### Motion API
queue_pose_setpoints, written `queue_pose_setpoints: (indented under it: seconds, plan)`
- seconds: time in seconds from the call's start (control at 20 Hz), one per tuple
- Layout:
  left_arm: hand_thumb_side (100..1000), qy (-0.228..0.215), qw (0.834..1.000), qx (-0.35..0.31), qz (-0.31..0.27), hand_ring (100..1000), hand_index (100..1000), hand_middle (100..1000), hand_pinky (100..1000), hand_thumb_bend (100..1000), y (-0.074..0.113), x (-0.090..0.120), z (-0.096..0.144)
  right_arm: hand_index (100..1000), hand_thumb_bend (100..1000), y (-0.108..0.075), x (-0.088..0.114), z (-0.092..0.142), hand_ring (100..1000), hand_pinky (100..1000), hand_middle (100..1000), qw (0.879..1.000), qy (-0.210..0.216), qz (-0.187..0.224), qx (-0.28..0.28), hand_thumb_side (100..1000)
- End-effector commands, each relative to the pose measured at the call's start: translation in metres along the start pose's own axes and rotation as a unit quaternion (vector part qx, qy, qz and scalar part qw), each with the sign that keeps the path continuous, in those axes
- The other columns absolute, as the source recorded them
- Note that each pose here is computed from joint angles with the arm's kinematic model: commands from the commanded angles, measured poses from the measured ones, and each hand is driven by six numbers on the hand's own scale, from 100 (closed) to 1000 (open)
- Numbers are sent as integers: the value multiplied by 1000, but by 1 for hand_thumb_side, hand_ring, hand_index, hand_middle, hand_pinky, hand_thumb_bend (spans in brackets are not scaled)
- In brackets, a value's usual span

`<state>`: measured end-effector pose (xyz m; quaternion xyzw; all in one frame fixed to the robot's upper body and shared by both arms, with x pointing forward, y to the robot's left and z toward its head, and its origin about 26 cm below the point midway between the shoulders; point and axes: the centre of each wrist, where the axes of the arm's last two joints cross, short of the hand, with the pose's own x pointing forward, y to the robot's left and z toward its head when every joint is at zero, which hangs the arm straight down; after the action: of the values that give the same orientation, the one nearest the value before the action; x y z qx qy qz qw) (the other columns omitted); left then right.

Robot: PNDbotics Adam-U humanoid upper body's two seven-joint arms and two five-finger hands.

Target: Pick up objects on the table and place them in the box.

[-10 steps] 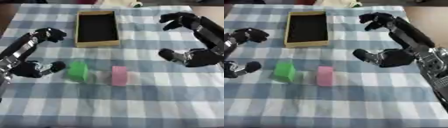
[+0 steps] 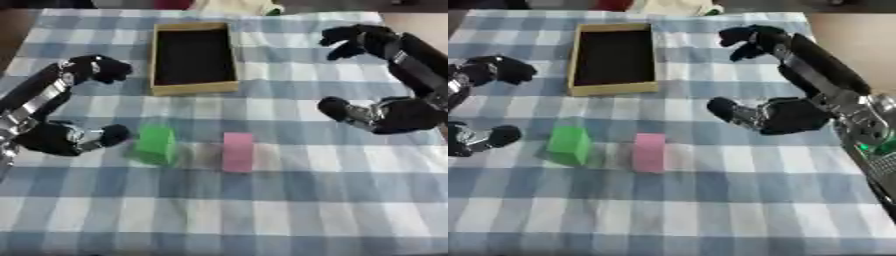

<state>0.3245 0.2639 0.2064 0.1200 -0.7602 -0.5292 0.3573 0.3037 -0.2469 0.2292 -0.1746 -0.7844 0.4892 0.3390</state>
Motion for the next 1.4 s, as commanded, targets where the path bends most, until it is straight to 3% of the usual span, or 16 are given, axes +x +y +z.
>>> queue_pose_setpoints:
  seconds: [0.05,0.7,1.1,1.4]
  plan:
    - [710,-5,999,-25,-37,809,878,783,818,641,13,9,-2,945,501,-12,4,1,774,810,829,1000,-5,21,-8,683]
    - [698,-12,982,-164,-91,808,880,782,818,630,17,26,-13,949,484,-14,5,0,776,812,832,1000,-5,26,-10,687]
    - [696,12,975,-202,-97,816,888,793,826,673,14,24,-12,950,479,-15,6,-2,773,813,833,1000,-3,25,-5,692]
    - [696,34,976,-186,-110,812,884,790,822,680,14,22,-15,950,477,-14,6,-2,774,813,833,1000,-1,23,-3,692]
